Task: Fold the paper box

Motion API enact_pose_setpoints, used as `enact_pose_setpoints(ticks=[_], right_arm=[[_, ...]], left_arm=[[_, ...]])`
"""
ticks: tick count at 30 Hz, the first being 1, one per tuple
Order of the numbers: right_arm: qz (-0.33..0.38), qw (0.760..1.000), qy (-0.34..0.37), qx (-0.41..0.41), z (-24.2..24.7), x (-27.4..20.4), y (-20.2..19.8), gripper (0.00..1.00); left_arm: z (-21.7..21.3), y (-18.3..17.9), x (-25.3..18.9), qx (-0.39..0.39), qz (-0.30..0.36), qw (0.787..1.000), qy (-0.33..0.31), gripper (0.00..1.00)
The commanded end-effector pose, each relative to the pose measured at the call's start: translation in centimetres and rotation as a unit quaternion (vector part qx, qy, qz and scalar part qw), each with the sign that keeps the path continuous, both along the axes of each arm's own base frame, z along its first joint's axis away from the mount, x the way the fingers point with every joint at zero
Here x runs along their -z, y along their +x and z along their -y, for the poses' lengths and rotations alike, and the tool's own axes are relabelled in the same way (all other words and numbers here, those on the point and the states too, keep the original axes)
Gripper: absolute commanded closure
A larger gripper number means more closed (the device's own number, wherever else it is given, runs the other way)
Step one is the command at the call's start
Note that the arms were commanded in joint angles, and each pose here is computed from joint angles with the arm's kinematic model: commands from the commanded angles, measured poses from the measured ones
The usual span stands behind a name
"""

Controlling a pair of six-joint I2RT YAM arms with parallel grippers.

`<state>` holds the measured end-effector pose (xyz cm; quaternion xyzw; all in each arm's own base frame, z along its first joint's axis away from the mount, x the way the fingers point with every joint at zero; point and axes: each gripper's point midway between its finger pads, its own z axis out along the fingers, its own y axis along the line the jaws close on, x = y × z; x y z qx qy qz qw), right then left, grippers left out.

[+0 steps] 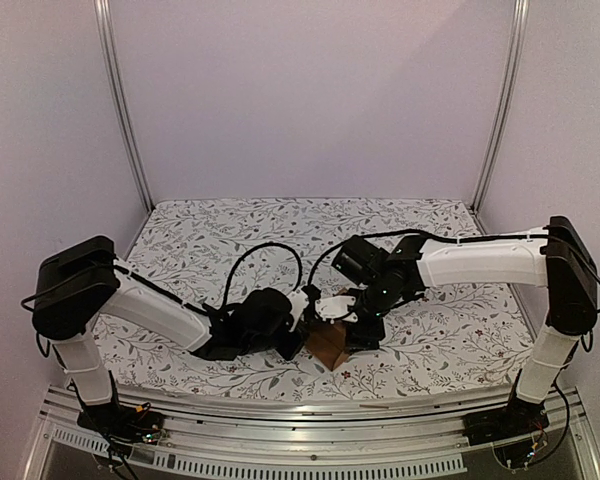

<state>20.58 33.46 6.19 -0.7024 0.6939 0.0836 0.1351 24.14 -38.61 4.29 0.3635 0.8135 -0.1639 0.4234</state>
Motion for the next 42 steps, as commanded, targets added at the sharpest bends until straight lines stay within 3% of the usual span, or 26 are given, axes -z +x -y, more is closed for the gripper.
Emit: enact_pose_setpoints(ticks=[1,9,21,31,37,42], right_arm=[[-0.105,0.991,-0.086,-0.021,3.9,5.6,-4.5,0.25],[-0.089,0.992,-0.083,-0.011,3.9,4.8,-3.7,0.24],[-0.041,0.998,-0.025,0.052,5.7,-1.8,0.2,0.19],[-0.044,0.995,0.01,0.088,6.1,-3.4,1.6,0.18],[-0.046,0.997,0.019,0.062,6.5,-3.3,0.6,0.17],[0.03,0.999,0.017,0.022,7.7,-2.4,0.8,0.12]], left_arm=[[3.4,0.4,-6.2,0.014,0.017,0.997,-0.074,1.0],[2.7,1.5,-3.8,0.0,-0.002,0.998,-0.059,1.0],[2.4,0.8,-1.3,0.022,-0.006,0.998,-0.059,1.0],[1.3,0.1,-1.9,0.02,-0.003,0.998,-0.058,0.77],[0.5,-1.1,-2.5,0.018,0.005,0.998,-0.066,0.75],[0.5,-1.0,-1.3,0.009,-0.006,0.997,-0.072,0.73]])
